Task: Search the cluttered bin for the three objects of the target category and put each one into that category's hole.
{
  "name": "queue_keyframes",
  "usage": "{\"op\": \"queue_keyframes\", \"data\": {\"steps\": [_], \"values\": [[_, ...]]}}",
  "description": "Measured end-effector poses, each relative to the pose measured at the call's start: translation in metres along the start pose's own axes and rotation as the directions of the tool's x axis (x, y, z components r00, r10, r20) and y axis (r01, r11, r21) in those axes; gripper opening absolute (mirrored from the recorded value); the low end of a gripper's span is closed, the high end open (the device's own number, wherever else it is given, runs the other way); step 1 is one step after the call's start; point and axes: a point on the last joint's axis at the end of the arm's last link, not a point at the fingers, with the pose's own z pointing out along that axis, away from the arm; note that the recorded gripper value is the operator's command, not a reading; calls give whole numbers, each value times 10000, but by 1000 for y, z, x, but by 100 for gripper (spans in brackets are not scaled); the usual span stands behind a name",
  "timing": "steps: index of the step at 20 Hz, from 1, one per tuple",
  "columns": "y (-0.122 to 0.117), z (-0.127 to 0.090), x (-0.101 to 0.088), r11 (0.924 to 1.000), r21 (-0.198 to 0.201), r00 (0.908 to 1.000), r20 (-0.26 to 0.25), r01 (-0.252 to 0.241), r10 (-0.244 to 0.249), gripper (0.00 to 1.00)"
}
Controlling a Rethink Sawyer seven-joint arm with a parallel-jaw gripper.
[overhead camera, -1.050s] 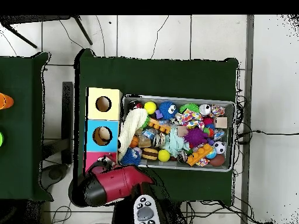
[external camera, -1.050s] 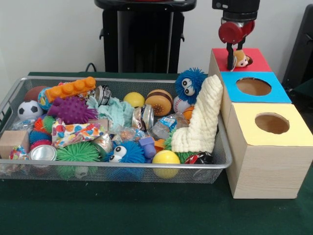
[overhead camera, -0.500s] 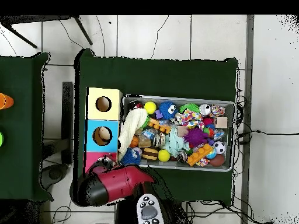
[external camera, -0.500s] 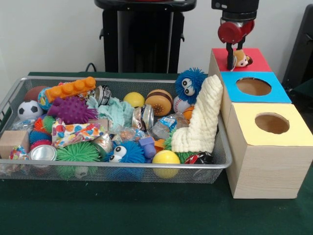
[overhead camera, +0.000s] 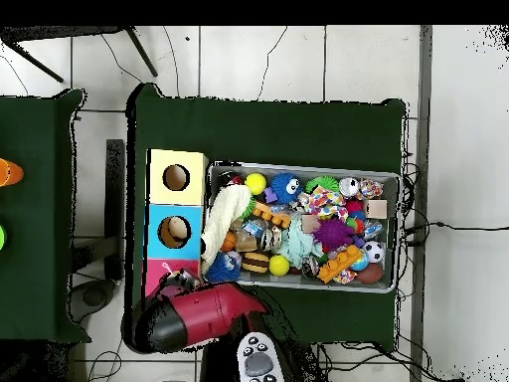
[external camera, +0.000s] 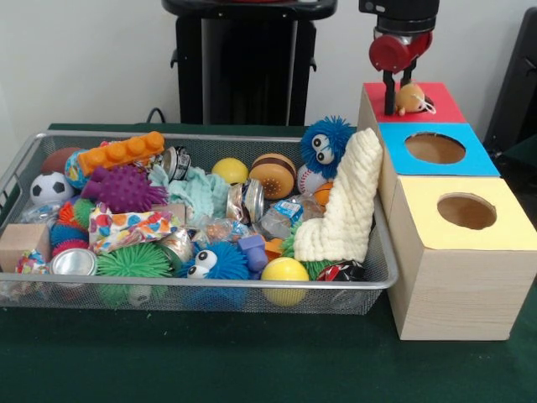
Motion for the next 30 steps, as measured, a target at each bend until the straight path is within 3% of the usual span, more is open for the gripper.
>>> {"op": "queue_keyframes", "data": {"steps": [7, 18, 25, 30], "values": [[5, -2, 13, 9991, -419, 9987, -506, -107, 86, 100], [7, -3, 17, 9980, -609, 9972, -743, -147, 102, 100], [8, -3, 23, 9975, -670, 9967, -796, -230, 177, 100], [10, -4, 31, 9979, -470, 9984, -387, -439, 420, 100]]}}
